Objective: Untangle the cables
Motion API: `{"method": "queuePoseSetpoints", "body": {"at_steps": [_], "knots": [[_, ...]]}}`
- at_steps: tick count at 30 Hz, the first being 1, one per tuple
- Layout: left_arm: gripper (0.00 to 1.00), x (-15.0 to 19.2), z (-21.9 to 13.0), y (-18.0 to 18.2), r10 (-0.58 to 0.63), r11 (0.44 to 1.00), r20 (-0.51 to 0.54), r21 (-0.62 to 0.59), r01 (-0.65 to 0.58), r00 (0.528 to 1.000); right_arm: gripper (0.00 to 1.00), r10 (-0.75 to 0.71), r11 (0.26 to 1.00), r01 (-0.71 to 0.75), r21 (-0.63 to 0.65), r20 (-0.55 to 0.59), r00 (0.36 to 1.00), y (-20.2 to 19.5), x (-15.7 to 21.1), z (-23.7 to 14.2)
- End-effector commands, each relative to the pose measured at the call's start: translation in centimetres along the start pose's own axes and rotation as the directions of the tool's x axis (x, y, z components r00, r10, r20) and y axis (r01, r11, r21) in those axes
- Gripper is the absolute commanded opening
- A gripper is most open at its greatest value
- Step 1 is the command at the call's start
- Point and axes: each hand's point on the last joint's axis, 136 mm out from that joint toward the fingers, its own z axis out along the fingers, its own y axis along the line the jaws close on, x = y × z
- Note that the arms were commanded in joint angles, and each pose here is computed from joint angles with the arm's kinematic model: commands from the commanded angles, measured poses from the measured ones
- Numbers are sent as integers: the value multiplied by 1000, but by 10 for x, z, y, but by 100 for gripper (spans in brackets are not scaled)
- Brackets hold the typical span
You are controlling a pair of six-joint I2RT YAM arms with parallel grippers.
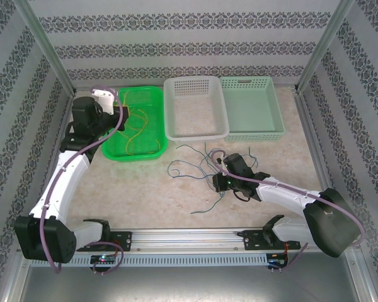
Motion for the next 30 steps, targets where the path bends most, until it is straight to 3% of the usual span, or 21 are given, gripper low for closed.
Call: {"method": "queuePoseSetpoints", "body": {"at_steps": [1, 5, 11, 14, 16, 20, 21, 30], "knots": [[0, -2, 0, 8, -1, 1000, 106, -23, 4, 994, 1, 5, 1000, -5, 18, -11, 1000, -3, 5, 4], [1, 36, 3, 39, -165, 969, 73, -172, 176, 983, 1, 5, 1000, -4, 21, -18, 1000, -2, 4, 6], [9, 98, 6, 42, -370, 910, 1, -199, 363, 929, 2, 4, 1000, -3, 20, -20, 1000, 0, -1, 10], [29, 122, 4, 40, -431, 885, -46, -213, 413, 901, 5, 0, 1000, 1, 17, -22, 1000, 2, -4, 11], [52, 129, 3, 35, -448, 882, -76, -201, 426, 891, 7, 1, 1000, 0, 19, -20, 1000, 2, -6, 11], [84, 121, -4, 30, -430, 893, -71, -184, 411, 900, 18, 9, 1000, -9, 17, -4, 1000, 4, -11, 9], [100, 116, -7, 29, -419, 898, -62, -178, 403, 906, 21, 9, 1000, -9, 15, 6, 1000, 5, -13, 7], [100, 73, -32, -5, -361, 931, 16, -48, 362, 932, 28, 9, 999, -12, 33, 76, 997, 3, -23, -9]]}}
